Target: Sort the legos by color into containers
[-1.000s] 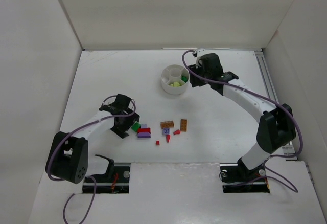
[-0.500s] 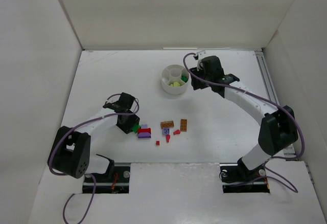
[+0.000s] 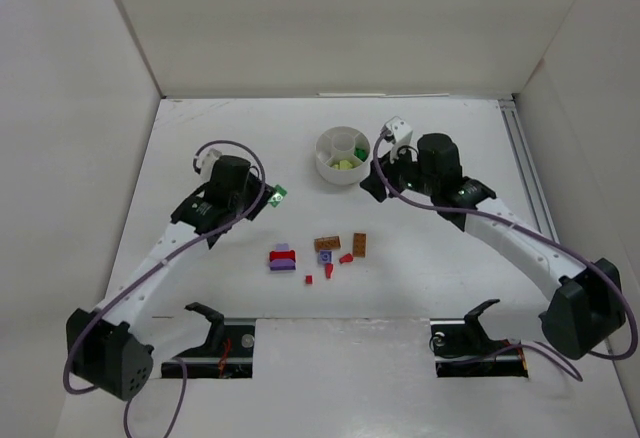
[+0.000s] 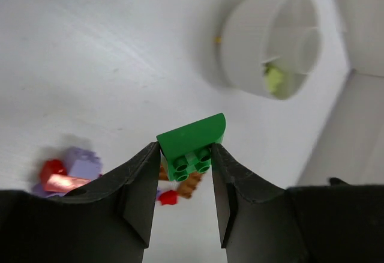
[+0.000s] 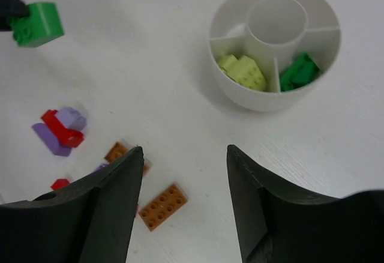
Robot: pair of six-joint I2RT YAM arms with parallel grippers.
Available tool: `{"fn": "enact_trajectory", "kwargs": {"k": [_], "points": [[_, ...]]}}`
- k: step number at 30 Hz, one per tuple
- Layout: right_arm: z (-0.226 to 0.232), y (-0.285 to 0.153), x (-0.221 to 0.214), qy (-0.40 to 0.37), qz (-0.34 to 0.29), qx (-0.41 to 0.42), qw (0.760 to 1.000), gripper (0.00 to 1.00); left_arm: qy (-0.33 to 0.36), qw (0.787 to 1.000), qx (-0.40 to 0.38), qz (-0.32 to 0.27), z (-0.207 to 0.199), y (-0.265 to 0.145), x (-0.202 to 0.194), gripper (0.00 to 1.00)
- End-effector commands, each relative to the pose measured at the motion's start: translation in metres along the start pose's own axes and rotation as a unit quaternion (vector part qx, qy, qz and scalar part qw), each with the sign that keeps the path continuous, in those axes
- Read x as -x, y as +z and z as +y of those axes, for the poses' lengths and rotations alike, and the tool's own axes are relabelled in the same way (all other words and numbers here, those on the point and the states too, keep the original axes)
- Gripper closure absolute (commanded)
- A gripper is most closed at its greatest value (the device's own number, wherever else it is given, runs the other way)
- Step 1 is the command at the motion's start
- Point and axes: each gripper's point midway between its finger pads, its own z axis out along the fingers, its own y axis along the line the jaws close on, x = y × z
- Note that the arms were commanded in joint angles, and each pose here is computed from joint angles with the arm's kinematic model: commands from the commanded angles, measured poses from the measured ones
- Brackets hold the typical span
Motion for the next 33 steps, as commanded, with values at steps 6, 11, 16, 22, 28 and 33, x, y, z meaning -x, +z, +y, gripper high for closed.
{"fn": "enact_trajectory", "kwargs": {"k": [6,11,16,22,28,33], "points": [[0.077,-0.007,0.076,-0.031,-0.133,0.11,0.985,0.33,-0.003,0.986,-0.163,-0.035,-0.085,-0.054,0.02,0.66],[0.122,-0.014,0.092,0.002,-0.165,0.244,0.956,0.24,0.002,0.969,-0.245,-0.031,-0.12,-0.08,0.013,0.66],[0.14,-0.002,0.088,0.017,-0.142,0.281,0.949,0.24,0.004,0.958,-0.284,-0.029,-0.128,-0.099,0.007,0.66],[0.155,-0.001,0.095,0.009,-0.145,0.303,0.942,0.22,0.009,0.954,-0.298,-0.032,-0.133,-0.106,0.006,0.66],[0.154,0.009,0.105,0.015,-0.154,0.29,0.945,0.2,0.018,0.951,-0.308,-0.024,-0.137,-0.11,-0.001,0.66],[0.152,0.018,0.119,0.018,-0.16,0.285,0.945,0.2,0.02,0.947,-0.32,-0.02,-0.141,-0.114,-0.003,0.66]]}}
